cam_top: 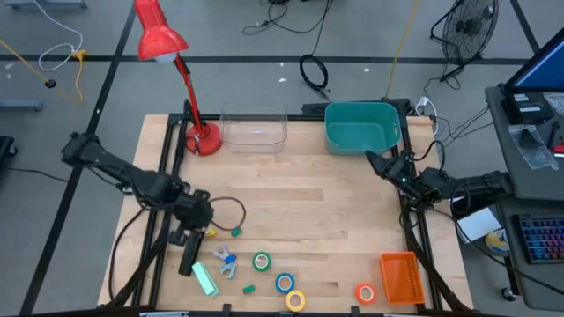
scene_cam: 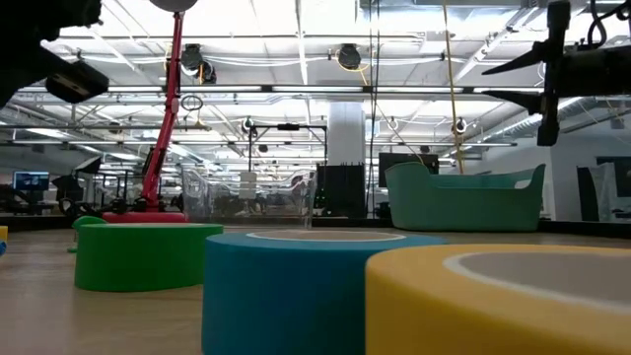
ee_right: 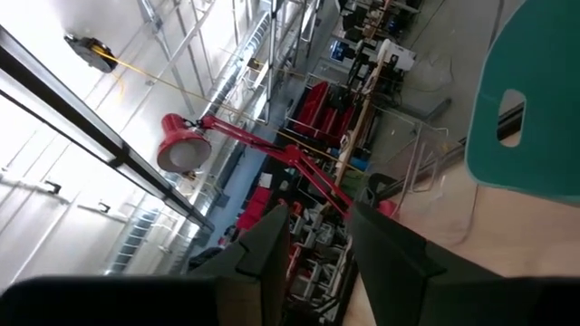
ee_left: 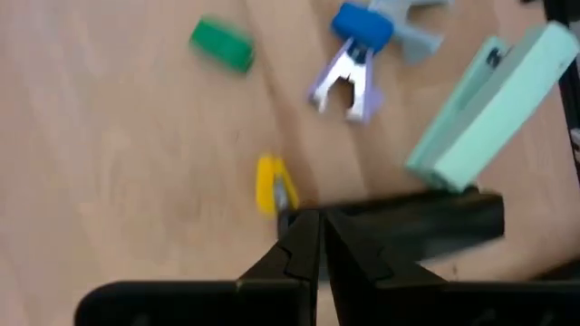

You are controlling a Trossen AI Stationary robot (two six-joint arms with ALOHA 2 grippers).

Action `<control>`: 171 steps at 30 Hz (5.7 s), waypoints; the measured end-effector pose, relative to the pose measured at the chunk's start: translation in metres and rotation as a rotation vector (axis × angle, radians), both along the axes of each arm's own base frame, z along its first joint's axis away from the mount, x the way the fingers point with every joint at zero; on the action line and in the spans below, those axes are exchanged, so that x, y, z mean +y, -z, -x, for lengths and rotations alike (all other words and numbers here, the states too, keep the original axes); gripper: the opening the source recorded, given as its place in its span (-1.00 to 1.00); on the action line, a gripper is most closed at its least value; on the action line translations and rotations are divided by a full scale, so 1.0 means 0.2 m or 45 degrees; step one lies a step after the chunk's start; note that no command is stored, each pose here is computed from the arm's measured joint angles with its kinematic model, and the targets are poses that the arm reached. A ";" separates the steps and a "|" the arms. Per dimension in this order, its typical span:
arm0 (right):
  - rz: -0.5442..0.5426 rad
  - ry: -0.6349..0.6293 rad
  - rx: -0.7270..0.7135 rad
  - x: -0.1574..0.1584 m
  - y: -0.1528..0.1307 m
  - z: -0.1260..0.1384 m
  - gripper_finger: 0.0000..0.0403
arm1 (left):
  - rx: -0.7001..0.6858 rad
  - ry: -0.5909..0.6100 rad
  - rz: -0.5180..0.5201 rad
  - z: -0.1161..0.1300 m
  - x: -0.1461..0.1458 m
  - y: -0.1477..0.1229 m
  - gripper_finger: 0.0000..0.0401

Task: Pick and place Stapler, Stapler remover, tape
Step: Put the violet staple remover into the orange bin

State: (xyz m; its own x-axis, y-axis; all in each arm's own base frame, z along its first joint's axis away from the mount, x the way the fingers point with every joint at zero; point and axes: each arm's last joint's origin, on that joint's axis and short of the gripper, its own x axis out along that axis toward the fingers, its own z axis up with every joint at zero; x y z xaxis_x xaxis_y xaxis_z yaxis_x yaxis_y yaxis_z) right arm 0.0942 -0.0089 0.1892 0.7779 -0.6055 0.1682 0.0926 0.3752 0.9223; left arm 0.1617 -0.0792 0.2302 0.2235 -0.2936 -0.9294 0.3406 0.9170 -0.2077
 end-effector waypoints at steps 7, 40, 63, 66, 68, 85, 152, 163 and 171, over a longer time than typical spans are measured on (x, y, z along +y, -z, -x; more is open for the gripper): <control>-0.047 -0.012 0.024 0.00 0.02 -0.02 -0.43 | -0.090 0.059 -0.018 -0.14 -0.08 0.08 -0.89; -0.056 -0.165 0.034 0.02 0.03 -0.04 -0.43 | 0.169 -0.176 -0.055 -0.32 -0.22 0.24 -0.49; -0.043 -0.195 0.058 0.02 0.04 -0.04 -0.43 | 0.234 -0.161 -0.067 -0.36 -0.24 0.33 -0.44; -0.043 -0.196 0.052 0.02 0.03 -0.04 -0.43 | 0.263 -0.160 -0.080 -0.36 -0.24 0.35 -0.44; -0.043 -0.196 0.053 0.02 0.03 -0.04 -0.43 | 0.266 -0.161 -0.082 -0.36 -0.24 0.36 -0.44; -0.043 -0.193 0.073 0.02 0.04 -0.04 -0.43 | 0.262 -0.209 -0.036 -0.36 -0.23 0.33 -0.44; -0.047 -0.191 0.080 0.02 0.05 -0.04 -0.43 | 0.270 -0.192 0.072 -0.39 -0.17 0.31 -0.97; -0.047 -0.191 0.080 0.02 0.05 -0.04 -0.43 | 0.268 -0.203 0.063 -0.39 -0.17 0.31 -0.77; -0.047 -0.191 0.080 0.02 0.05 -0.04 -0.43 | 0.304 -0.161 0.109 -0.36 -0.20 0.34 -0.87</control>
